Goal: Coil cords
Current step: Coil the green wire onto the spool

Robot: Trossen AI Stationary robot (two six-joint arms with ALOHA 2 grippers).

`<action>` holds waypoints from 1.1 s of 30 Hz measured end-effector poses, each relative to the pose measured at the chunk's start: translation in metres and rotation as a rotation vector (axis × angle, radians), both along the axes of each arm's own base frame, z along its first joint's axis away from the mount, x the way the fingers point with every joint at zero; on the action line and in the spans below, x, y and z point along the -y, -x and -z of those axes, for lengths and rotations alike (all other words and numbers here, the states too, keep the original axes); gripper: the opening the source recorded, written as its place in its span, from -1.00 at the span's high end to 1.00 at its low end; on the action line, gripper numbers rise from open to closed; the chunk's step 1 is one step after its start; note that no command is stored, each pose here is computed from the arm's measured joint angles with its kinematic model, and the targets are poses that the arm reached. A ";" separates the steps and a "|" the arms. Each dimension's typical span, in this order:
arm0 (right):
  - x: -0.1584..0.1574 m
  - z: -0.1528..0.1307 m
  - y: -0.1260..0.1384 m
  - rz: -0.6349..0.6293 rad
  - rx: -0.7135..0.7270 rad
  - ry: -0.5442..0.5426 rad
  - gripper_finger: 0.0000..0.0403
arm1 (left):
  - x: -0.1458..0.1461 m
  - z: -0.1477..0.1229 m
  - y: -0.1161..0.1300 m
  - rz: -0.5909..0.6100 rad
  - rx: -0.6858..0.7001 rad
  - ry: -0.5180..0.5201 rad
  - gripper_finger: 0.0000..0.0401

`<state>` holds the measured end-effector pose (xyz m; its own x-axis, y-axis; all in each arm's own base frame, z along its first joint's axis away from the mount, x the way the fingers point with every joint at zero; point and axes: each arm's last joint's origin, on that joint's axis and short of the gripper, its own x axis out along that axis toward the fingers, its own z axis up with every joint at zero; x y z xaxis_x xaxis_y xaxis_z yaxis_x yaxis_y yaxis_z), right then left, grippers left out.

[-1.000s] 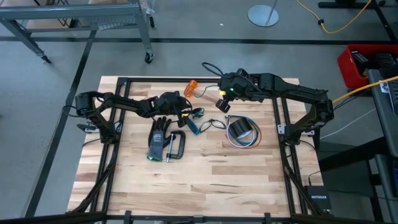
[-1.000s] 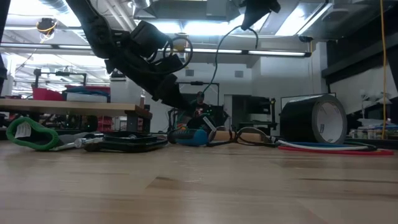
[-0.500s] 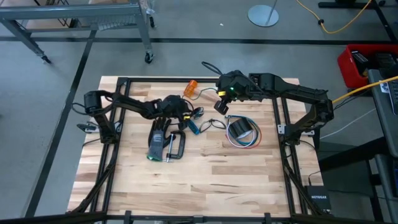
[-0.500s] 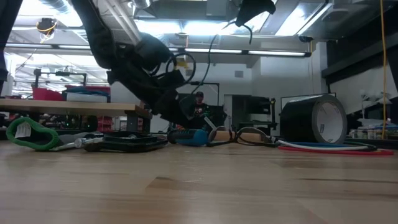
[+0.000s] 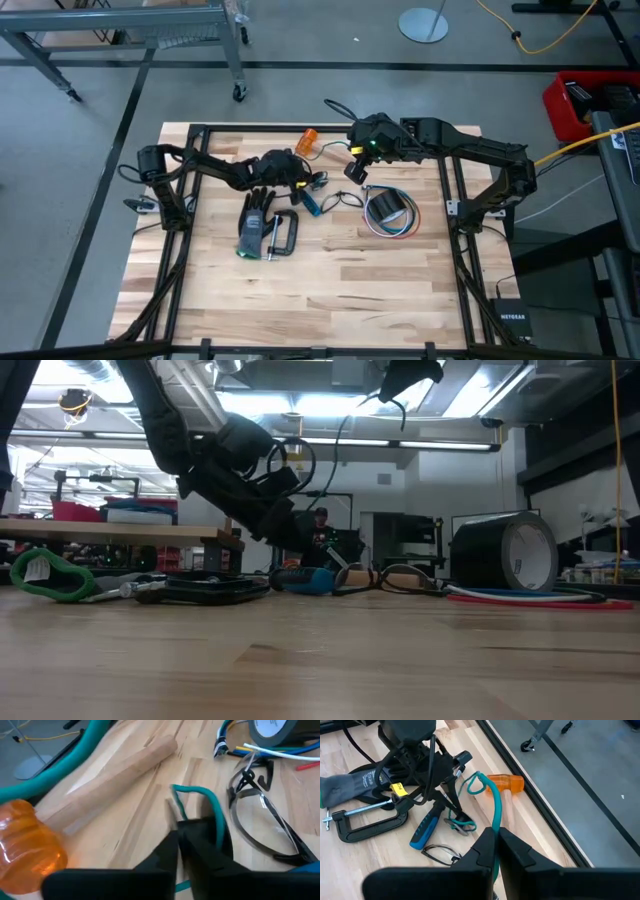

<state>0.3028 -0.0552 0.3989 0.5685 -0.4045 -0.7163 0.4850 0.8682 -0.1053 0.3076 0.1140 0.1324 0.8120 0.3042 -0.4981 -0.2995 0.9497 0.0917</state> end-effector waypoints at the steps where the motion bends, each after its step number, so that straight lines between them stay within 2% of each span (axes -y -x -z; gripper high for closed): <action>1: 0.000 0.000 0.000 0.000 0.000 0.000 0.91 | -0.001 0.000 0.000 -0.003 0.001 0.000 0.94; 12: 0.000 -0.001 0.001 -0.015 -0.004 0.013 0.91 | -0.001 0.000 0.000 -0.005 0.003 0.000 0.99; 16: -0.001 -0.011 0.007 -0.016 0.055 0.025 0.91 | -0.002 -0.002 0.000 -0.018 0.024 0.016 0.99; 26: -0.007 -0.053 0.045 -0.030 0.269 0.073 0.91 | -0.002 -0.017 0.000 -0.026 0.096 0.007 1.00; 33: -0.011 -0.068 0.067 -0.046 0.336 0.071 0.91 | 0.001 -0.051 0.000 -0.018 0.271 -0.048 1.00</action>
